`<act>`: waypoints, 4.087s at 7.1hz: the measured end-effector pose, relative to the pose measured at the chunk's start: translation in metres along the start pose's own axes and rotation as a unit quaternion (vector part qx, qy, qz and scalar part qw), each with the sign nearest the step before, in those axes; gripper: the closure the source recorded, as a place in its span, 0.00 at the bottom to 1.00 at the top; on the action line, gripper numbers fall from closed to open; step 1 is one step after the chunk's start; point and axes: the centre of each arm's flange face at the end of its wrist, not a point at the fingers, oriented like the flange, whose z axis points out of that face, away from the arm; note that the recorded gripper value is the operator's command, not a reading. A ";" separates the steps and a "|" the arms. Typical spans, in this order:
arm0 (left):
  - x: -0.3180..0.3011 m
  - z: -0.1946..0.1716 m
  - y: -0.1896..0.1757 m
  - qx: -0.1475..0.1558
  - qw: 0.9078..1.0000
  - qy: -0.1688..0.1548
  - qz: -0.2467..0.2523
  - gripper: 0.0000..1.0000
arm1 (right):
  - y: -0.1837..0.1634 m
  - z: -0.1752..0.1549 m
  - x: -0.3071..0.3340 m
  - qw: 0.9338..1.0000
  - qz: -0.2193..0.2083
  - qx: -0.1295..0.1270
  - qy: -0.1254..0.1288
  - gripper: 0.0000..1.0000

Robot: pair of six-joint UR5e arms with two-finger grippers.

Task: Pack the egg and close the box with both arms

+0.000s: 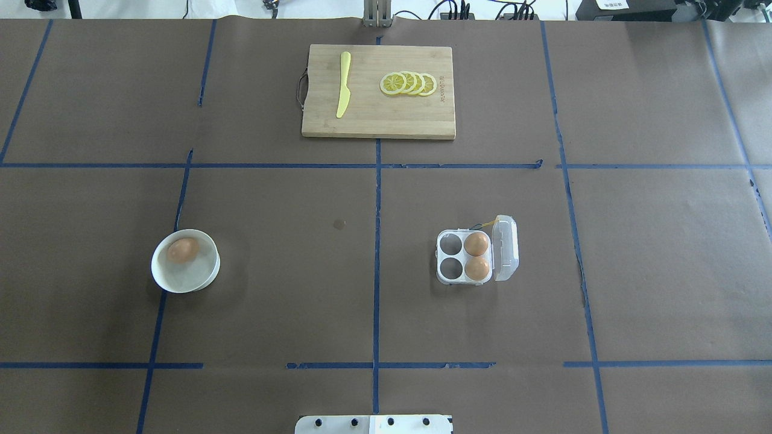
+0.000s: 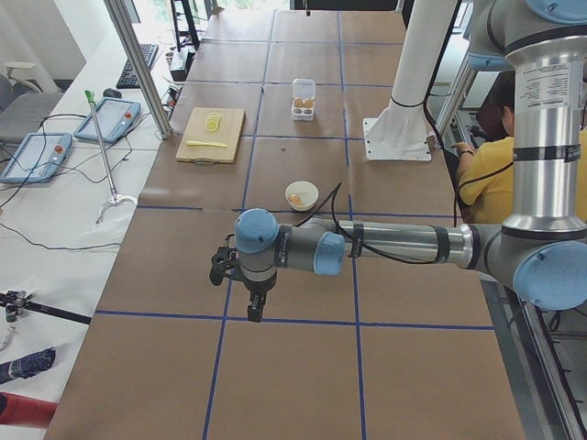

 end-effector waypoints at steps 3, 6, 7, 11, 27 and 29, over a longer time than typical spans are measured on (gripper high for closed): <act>0.003 -0.002 -0.004 0.005 1.000 0.001 0.006 0.00 | -0.002 -0.001 -0.001 1.000 -0.001 0.001 0.000 0.00; 0.011 -0.008 -0.016 0.045 0.998 -0.001 0.047 0.00 | -0.007 -0.003 -0.003 1.000 -0.003 0.005 -0.003 0.00; 0.019 -0.015 -0.031 0.065 0.996 -0.001 0.061 0.00 | -0.012 -0.006 -0.006 1.000 -0.006 0.009 -0.003 0.00; 0.067 -0.059 -0.089 0.198 0.970 0.014 0.143 0.00 | -0.069 -0.044 -0.037 0.997 -0.049 0.056 0.002 0.00; 0.405 0.115 0.022 0.111 0.927 0.123 0.337 0.39 | -0.085 -0.058 -0.048 0.996 -0.048 0.073 0.002 0.00; 0.412 0.131 0.031 0.098 0.926 0.122 0.343 0.39 | -0.085 -0.058 -0.048 0.996 -0.048 0.073 0.002 0.00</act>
